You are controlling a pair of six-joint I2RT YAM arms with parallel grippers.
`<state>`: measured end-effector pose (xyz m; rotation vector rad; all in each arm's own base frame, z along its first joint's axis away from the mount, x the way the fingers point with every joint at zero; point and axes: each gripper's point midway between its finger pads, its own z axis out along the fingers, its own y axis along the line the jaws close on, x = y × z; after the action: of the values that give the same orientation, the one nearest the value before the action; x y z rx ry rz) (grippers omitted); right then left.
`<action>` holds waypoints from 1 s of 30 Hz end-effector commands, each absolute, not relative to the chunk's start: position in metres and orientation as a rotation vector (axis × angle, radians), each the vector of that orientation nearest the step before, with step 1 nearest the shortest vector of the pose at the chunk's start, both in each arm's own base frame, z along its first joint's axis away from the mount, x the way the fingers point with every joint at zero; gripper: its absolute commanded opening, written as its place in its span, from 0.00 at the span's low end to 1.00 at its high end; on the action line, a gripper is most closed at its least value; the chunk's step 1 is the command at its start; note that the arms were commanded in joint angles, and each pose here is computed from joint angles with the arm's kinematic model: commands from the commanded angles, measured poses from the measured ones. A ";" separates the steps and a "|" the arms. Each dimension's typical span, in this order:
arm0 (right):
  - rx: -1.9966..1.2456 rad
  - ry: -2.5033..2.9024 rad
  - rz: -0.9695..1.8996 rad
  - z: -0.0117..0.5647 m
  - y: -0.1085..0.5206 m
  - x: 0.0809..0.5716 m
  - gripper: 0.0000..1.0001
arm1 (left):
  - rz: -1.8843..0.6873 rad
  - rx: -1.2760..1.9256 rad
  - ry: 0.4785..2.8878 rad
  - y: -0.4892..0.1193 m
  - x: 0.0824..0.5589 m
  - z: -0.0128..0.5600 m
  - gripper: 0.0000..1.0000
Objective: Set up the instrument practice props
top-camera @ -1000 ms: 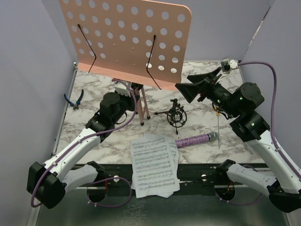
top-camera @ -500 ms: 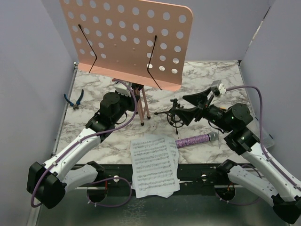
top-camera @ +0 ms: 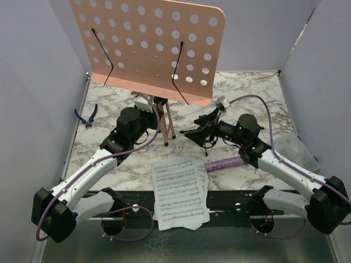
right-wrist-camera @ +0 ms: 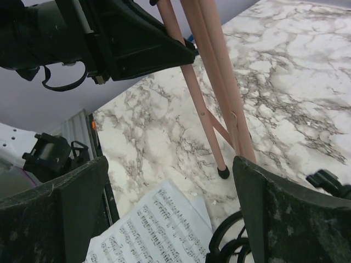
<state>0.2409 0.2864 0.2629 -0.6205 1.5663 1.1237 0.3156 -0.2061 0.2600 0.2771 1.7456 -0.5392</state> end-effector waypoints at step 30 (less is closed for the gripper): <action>-0.869 1.100 1.467 0.360 0.365 0.309 0.91 | -0.726 0.364 1.641 -0.232 0.291 0.296 0.00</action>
<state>0.3096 0.3600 0.3502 -0.7979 1.1671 1.4372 0.3061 -0.2172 0.2590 0.3530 1.7436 -0.5824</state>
